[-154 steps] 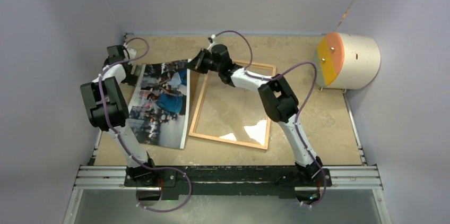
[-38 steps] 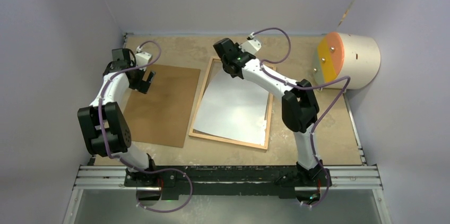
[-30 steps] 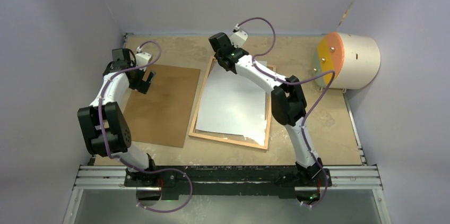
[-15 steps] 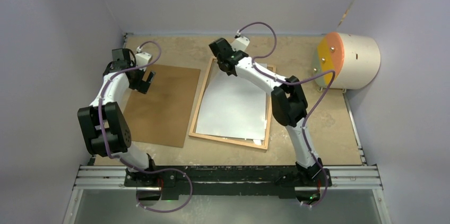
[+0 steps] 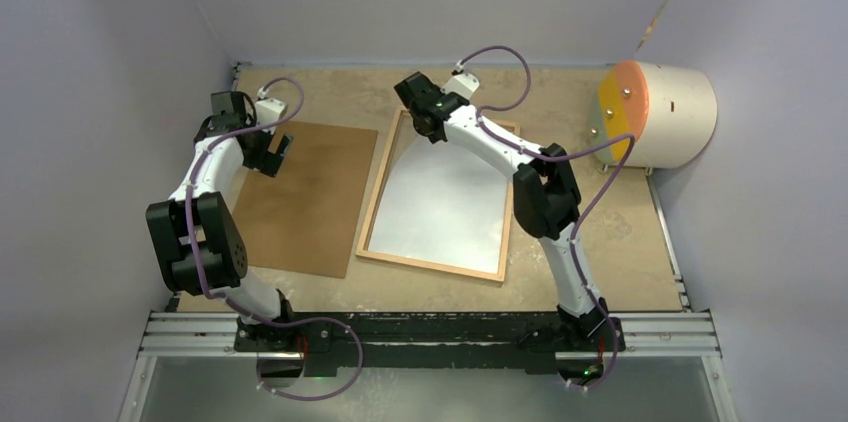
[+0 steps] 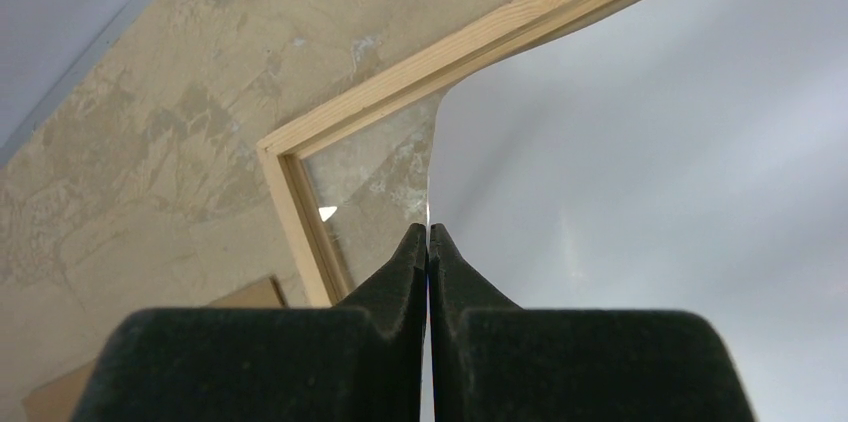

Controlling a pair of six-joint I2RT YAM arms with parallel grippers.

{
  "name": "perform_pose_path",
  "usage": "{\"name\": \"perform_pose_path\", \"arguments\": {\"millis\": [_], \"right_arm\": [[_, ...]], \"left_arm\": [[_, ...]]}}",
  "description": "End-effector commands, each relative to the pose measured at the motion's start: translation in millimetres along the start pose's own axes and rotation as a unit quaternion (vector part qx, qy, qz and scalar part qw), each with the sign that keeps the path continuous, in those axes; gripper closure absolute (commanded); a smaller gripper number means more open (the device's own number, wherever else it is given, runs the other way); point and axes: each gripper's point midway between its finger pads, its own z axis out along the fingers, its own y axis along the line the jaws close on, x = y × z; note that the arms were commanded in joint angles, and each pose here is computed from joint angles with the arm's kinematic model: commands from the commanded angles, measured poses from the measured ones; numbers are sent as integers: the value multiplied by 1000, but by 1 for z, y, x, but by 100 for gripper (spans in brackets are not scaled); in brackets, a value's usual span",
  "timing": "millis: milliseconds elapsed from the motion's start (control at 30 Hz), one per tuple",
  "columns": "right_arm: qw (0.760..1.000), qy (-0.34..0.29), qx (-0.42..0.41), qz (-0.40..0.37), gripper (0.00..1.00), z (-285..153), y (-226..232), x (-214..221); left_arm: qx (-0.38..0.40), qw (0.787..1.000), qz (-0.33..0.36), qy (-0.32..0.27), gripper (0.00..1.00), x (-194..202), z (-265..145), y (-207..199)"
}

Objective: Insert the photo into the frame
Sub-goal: Turn over the photo from the photo frame.

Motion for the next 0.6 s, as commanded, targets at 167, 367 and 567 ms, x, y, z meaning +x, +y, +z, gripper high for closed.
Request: {"name": "perform_pose_path", "arguments": {"millis": [167, 367, 567], "right_arm": [[998, 10, -54, 28, 45, -16, 25, -12], [995, 6, -99, 25, 1, -20, 46, -18], [992, 20, -119, 19, 1, -23, 53, -13]], "left_arm": [[-11, 1000, 18, -20, 0, -10, -10, 4], [-8, 1000, 21, -16, 0, -7, -10, 3], [-9, 1000, 24, -11, 0, -4, -8, 2]]}}
